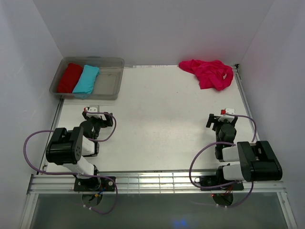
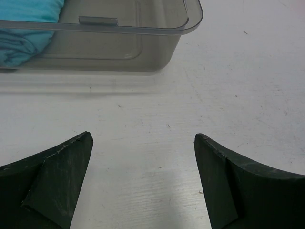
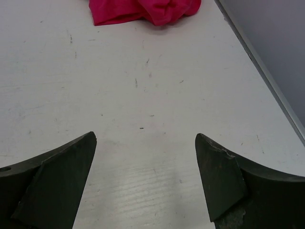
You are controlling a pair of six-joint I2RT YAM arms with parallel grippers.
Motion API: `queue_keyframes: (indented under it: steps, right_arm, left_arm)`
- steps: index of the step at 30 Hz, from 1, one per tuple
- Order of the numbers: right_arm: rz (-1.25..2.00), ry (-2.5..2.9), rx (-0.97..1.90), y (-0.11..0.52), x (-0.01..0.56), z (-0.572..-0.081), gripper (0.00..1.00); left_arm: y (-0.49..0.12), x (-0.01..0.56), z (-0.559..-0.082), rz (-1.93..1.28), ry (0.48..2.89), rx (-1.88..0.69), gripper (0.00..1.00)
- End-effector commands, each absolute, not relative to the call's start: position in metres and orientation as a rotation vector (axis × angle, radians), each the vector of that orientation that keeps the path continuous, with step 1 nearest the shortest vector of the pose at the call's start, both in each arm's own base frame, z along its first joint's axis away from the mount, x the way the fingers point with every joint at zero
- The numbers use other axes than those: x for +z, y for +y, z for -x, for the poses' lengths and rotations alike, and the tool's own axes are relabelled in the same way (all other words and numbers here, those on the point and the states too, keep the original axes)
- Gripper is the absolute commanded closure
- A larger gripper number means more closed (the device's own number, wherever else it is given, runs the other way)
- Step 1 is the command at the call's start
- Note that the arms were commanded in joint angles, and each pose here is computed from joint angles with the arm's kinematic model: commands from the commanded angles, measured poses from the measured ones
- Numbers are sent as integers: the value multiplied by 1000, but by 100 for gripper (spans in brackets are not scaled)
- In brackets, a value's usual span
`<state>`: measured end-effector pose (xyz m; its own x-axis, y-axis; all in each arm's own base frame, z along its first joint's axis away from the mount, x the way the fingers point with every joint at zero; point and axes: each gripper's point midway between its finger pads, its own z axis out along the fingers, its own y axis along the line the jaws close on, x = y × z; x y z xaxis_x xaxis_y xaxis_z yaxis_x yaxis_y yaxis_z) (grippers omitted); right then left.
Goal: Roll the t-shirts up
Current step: Pick up the T-shirt at the corner of the board.
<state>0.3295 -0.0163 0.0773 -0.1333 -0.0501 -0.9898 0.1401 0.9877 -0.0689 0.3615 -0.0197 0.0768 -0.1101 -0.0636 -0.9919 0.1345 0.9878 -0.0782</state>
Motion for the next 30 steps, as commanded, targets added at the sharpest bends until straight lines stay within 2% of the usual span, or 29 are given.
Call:
queue_keyframes:
  steps: [1,6,7,9,11,13,14,15,16,17,20,21,22,24,26,27,29,30]
  right_arm:
    - [-69,1609,-168,-16,116,-337,10]
    - [-170,1556,-91,-15,166,-336,10]
    - [-149,1504,-61,-9,190,-337,10]
    - [-138,1535,-54,-7,196,-340,9]
    - [-151,1607,-44,-5,209,-352,7]
    - [-171,1712,-14,1,201,-369,5]
    - [-178,1690,11,5,230,-385,2]
    - [-181,1773,20,8,220,-390,1]
    - [-167,1859,50,16,200,-405,0]
    - [-176,1897,76,21,198,-414,0]
    - [-228,2040,62,22,183,-451,1]
    - [-259,2071,50,22,182,-474,3]
    - [-285,2137,15,18,171,-475,5]
    - [-296,2175,1,19,164,-505,10]
    - [-312,2216,-20,19,151,-518,10]
    - [-331,2262,-32,19,125,-528,10]
    - [-358,2248,-27,20,124,-550,10]
    - [-375,2298,-28,22,95,-557,10]
  left_arm:
    - [-21,84,-364,-65,1650,-163,2]
    - [-24,85,-364,-86,1646,-174,2]
    - [-33,87,-361,-134,1636,-211,2]
    - [-51,92,-351,-295,1609,-252,4]
    - [-70,116,-348,-425,1561,-321,4]
    - [-76,126,-361,-411,1623,-369,5]
    - [-79,129,-365,-417,1652,-400,6]
    - [-85,108,-359,-422,1785,-466,9]
    - [-87,128,-372,-450,1771,-470,14]
    - [-94,128,-371,-470,1796,-490,14]
    - [-114,145,-364,-602,1820,-489,13]
    - [-114,134,-354,-606,1929,-508,13]
    - [-114,160,-365,-613,1918,-497,13]
    - [-107,160,-358,-595,2032,-486,13]
    - [-96,178,-365,-561,2052,-405,11]
    - [-93,184,-367,-559,2055,-381,10]
    - [-87,198,-375,-548,2057,-339,10]
    - [-86,196,-373,-544,2087,-336,10]
